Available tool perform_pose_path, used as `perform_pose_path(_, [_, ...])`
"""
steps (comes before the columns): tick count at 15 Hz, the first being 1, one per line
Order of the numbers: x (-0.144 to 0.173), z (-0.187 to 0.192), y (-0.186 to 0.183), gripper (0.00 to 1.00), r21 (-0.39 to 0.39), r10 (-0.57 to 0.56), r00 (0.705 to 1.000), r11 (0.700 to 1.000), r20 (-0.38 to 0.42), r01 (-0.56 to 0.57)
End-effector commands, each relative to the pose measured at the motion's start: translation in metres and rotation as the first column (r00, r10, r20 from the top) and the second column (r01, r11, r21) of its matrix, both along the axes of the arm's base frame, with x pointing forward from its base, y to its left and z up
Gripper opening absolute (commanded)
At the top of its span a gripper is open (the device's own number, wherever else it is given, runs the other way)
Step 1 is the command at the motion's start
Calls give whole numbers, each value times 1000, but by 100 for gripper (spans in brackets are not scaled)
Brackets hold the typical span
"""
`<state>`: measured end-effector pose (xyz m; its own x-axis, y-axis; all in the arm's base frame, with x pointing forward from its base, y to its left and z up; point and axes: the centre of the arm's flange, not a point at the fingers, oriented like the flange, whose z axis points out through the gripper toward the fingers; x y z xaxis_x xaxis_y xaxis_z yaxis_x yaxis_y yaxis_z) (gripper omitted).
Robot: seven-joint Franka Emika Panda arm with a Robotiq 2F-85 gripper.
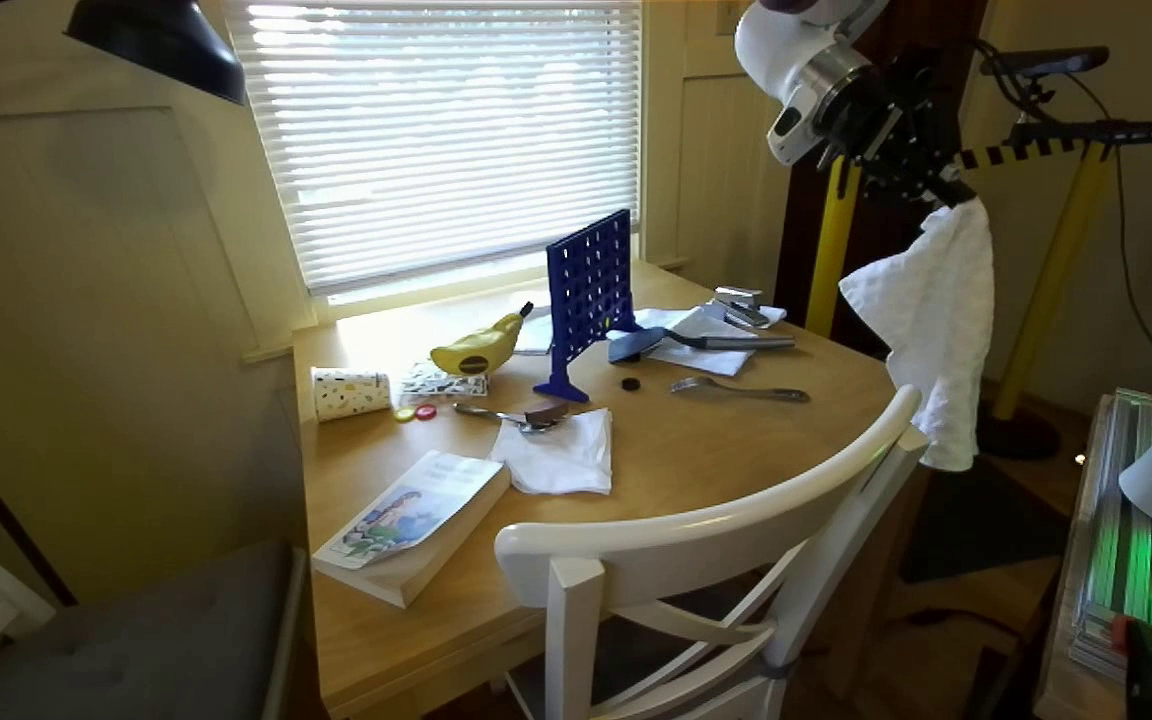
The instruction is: Remove the white cloth from the blue object, put it on the table and fold it
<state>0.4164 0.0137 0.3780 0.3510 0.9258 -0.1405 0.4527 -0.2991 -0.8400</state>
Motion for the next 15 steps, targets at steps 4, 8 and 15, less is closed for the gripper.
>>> perform_pose_path(4, [29, -54, 15, 1, -46, -24, 997, 999, 71, 28])
perform_pose_path(8, [60, -69, 29, 1, -37, -45, 982, 998, 181, 52])
perform_pose_path(15, [133, -50, 61, 1, 7, -131, 853, 989, 504, 147])
